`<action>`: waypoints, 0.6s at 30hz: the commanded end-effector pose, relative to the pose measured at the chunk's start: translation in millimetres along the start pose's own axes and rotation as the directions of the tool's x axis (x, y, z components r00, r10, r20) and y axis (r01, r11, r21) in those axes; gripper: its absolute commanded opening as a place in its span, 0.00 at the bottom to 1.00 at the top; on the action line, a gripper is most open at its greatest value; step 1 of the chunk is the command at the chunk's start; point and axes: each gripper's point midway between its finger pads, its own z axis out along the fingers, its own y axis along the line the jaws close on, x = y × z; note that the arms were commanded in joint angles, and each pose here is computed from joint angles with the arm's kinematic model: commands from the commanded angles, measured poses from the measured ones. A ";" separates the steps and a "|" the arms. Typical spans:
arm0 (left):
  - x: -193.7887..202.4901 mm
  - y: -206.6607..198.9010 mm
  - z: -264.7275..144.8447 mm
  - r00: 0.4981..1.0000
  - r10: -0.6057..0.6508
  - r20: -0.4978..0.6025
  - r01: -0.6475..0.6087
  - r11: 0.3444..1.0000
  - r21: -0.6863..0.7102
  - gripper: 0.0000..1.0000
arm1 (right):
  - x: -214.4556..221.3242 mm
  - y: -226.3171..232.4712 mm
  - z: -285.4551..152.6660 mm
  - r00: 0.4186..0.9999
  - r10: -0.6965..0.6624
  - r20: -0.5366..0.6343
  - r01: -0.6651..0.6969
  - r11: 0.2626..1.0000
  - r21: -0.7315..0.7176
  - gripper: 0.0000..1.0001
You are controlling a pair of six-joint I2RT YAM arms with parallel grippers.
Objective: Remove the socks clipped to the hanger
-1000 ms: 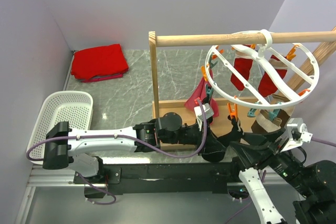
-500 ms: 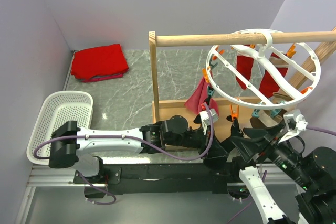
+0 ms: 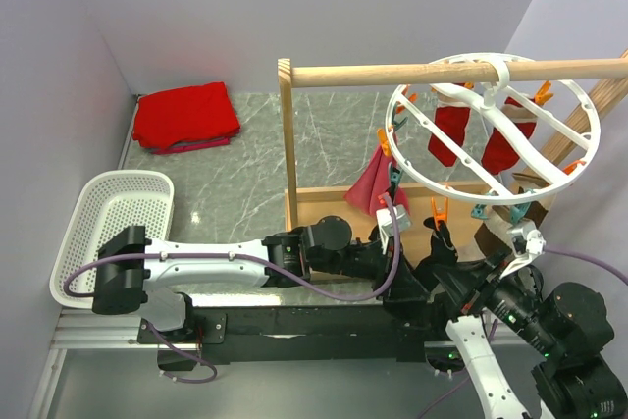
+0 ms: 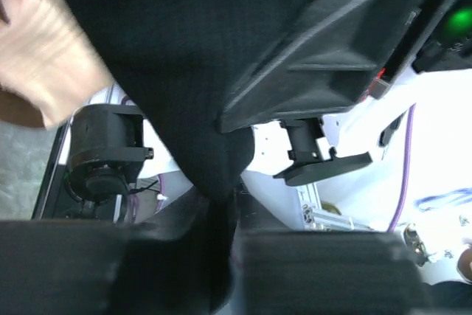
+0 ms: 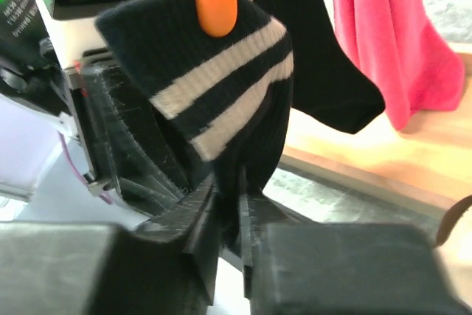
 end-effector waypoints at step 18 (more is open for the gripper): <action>-155.1 -27.3 -61.9 0.922 0.128 0.366 0.016 0.930 -0.366 0.66 | 4.2 -9.9 17.8 0.999 0.013 0.044 -0.013 1.000 -0.014 0.00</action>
